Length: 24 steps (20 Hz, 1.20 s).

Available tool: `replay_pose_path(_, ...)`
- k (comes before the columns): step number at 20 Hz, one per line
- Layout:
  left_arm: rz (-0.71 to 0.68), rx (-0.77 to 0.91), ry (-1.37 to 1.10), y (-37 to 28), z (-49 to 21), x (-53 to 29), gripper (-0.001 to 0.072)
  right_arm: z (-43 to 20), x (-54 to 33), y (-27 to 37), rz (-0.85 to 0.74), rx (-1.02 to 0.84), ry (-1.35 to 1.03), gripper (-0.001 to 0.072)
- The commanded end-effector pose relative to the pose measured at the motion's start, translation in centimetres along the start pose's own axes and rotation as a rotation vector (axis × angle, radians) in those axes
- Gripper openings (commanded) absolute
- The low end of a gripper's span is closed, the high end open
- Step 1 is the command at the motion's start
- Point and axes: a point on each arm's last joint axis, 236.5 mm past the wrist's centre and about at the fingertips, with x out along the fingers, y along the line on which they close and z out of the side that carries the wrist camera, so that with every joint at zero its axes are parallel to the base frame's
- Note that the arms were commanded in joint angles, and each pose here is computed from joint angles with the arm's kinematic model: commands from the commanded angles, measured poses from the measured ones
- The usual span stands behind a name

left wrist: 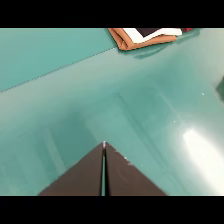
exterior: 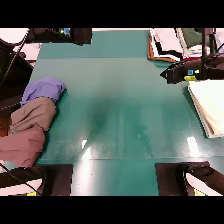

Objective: Fold the shirts.

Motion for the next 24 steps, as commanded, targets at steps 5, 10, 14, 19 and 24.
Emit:
replay_pose_path(5, 0.000, 0.000, -0.005, 0.0, 0.1, 0.0, 0.0023, 0.0, 0.0, 0.2, 0.004, -0.001, -0.001, 0.0021)
replay_pose_path(10, 0.000, 0.000, -0.005, 0.0, 0.1, 0.0, 0.0023, 0.0, 0.0, 0.2, 0.005, -0.001, 0.001, 0.0021)
replay_pose_path(14, 0.005, 0.010, -0.031, 0.2, 0.7, 0.0, 0.0023, -0.1, 0.0, 0.2, 0.005, -0.001, 0.002, 0.0020)
replay_pose_path(19, 0.337, -0.020, 0.136, 12.6, -3.1, -2.7, 0.0553, -0.4, 0.0, 0.3, 0.007, 0.000, 0.016, 0.0021)
replay_pose_path(24, 0.552, -0.201, 0.323, 25.1, -13.4, -4.4, 0.0560, -0.5, 0.0, 0.3, 0.008, 0.000, 0.021, 0.0021)
